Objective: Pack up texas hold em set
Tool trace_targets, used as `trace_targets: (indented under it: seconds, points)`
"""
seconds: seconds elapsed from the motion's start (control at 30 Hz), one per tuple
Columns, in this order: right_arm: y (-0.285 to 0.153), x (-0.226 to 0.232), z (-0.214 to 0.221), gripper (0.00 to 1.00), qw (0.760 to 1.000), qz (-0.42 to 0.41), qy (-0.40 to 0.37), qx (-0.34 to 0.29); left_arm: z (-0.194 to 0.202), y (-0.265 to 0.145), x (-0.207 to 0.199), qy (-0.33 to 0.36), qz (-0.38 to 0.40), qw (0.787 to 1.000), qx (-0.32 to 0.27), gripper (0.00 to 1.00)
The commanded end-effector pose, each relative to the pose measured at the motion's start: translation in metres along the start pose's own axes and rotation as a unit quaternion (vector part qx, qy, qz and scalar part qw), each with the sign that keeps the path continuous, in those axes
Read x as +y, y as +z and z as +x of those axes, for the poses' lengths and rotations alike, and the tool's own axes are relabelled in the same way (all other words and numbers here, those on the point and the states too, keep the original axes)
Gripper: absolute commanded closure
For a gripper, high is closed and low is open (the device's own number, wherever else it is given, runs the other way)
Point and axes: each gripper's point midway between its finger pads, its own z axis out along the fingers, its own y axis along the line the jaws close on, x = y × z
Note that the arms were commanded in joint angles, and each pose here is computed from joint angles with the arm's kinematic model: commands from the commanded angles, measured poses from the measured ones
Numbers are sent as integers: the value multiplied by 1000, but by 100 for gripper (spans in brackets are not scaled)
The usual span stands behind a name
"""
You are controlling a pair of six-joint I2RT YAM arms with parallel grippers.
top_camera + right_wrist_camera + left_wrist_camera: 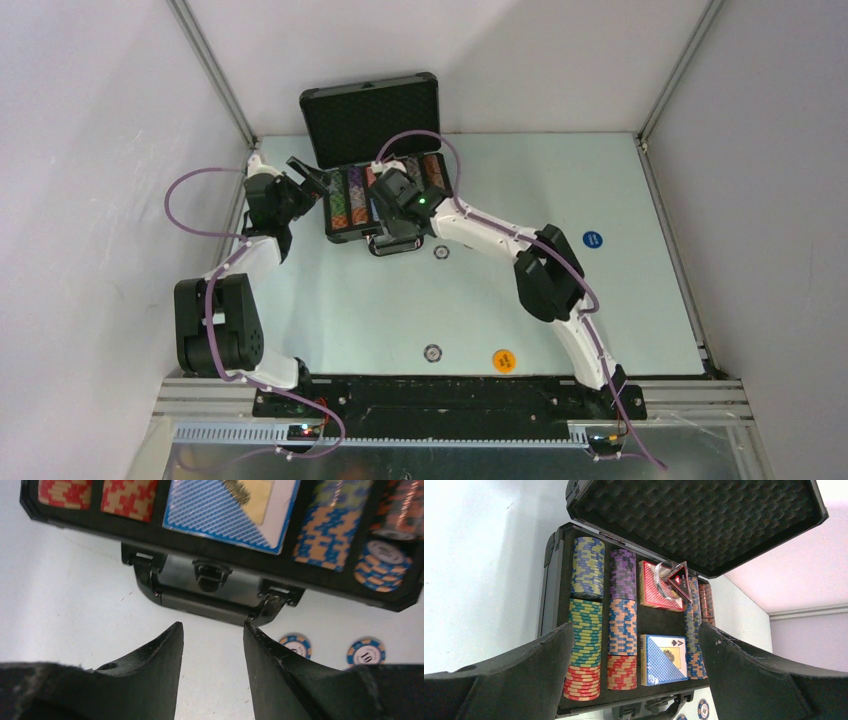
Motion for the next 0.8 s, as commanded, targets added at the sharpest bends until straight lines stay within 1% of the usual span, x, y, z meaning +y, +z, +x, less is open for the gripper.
trace_targets:
  seconds: [0.0, 0.03, 0.07, 0.13, 0.2, 0.23, 0.27, 0.3, 0.33, 0.37, 0.4, 0.43, 0.47, 0.5, 0.53, 0.57, 0.6, 0.63, 0.67, 0.77]
  points:
    - [-9, -20, -8, 47, 1000, 17, 9, -5, -8, 0, -6, 0, 18, 1000, -12, 2]
    - [-5, -26, 5, 46, 1000, 20, 13, 3, -8, 0, -7, 0, 18, 1000, -12, 2]
    - [-15, -30, 2, 44, 999, 16, 30, -5, -8, 0, -7, 0, 18, 1000, -13, 2]
    - [-23, -43, 20, 40, 999, 21, 50, -3, -8, 0, -7, 0, 18, 1000, -12, 2]
    - [-27, -62, 59, 36, 997, 41, 65, 19, -8, 0, -7, 0, 18, 1000, -12, 2]
    - [-39, -67, 60, 33, 996, 44, 74, 12, -7, 0, -7, -1, 18, 1000, -10, 2]
    - [-39, -77, 83, 32, 994, 62, 82, 31, -7, 0, -7, -1, 18, 1000, -11, 2]
    - [-49, -81, 86, 29, 993, 67, 89, 28, -8, 0, -7, -1, 19, 1000, -11, 2]
    - [-50, -90, 111, 27, 991, 85, 96, 48, -8, 0, -8, -1, 20, 1000, -11, 2]
    - [-59, -94, 114, 23, 990, 89, 103, 45, -8, 0, -8, -1, 20, 1000, -11, 2]
    - [-62, -102, 136, 21, 986, 105, 114, 64, -8, 0, -8, -1, 20, 1000, -11, 2]
    - [-71, -105, 137, 18, 985, 106, 123, 58, -7, 0, -8, -1, 20, 1000, -11, 2]
    - [-74, -111, 157, 16, 982, 118, 130, 75, -7, 0, -7, -1, 19, 1000, -10, 2]
    - [-82, -114, 159, 14, 981, 117, 138, 70, -7, 1, -7, -2, 19, 1000, -10, 2]
    - [-85, -119, 175, 14, 978, 125, 144, 84, -7, 1, -8, -1, 21, 1000, -10, 2]
    - [-92, -120, 176, 13, 978, 123, 152, 78, -7, 0, -8, -2, 20, 1000, -11, 2]
    - [-94, -124, 191, 13, 975, 127, 159, 90, -7, 1, -8, -2, 21, 1000, -10, 2]
    - [-101, -123, 191, 12, 974, 123, 172, 83, -7, 1, -8, -3, 21, 1000, -10, 2]
    - [-103, -125, 202, 13, 972, 124, 174, 94, -8, 1, -8, -3, 21, 1000, -11, 2]
    - [-116, -126, 215, 14, 969, 122, 193, 96, -6, 1, -7, -4, 22, 1000, -8, 2]
